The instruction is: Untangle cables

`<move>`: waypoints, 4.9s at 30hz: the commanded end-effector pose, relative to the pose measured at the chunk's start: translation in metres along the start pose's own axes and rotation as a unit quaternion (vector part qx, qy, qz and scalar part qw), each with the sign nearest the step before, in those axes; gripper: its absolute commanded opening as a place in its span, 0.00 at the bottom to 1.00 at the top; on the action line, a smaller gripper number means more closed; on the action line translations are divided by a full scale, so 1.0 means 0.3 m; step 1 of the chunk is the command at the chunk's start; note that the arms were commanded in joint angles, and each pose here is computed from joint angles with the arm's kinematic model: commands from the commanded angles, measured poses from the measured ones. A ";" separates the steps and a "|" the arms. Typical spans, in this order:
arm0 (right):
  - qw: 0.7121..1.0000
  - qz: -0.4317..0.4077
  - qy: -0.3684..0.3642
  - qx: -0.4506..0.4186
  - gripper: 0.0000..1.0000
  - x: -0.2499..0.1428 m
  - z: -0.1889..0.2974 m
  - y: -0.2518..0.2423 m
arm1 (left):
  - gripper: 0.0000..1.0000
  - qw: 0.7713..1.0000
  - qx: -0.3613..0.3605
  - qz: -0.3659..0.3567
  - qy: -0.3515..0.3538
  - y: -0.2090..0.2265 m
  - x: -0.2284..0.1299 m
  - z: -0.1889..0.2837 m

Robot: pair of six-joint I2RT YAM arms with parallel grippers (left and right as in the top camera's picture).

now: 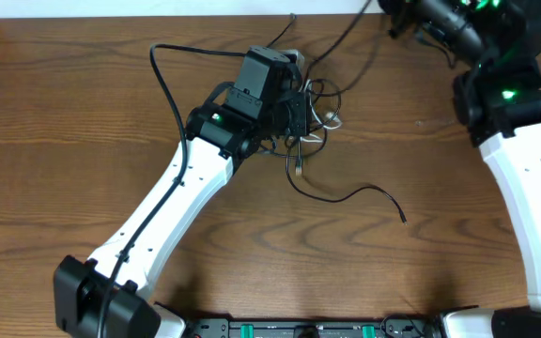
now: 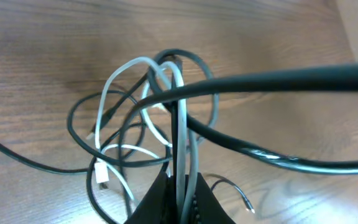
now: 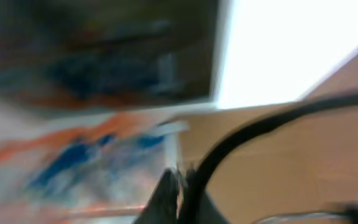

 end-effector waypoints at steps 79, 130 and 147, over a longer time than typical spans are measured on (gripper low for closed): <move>0.738 0.511 0.299 -0.324 0.99 -0.191 0.160 -0.449 | 0.08 0.899 -0.275 0.260 0.222 -0.170 -0.041 0.276; 0.729 0.537 0.381 -0.190 0.51 -0.270 0.097 -0.455 | 0.08 0.886 -0.245 0.361 0.158 -0.049 0.070 0.295; 0.763 0.512 0.044 -0.392 0.01 -0.012 0.248 -0.241 | 0.13 0.920 -0.107 0.363 0.097 0.062 0.024 0.249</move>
Point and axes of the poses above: each gripper's point midway between its finger pads, its own z axis back along the fingers, its own y axis along the line the jaws close on, x = y × z, the point moved 8 cm from there along z, back along the fingers, and after that the axes turned 9 degrees about z, right-handed, at the moved point
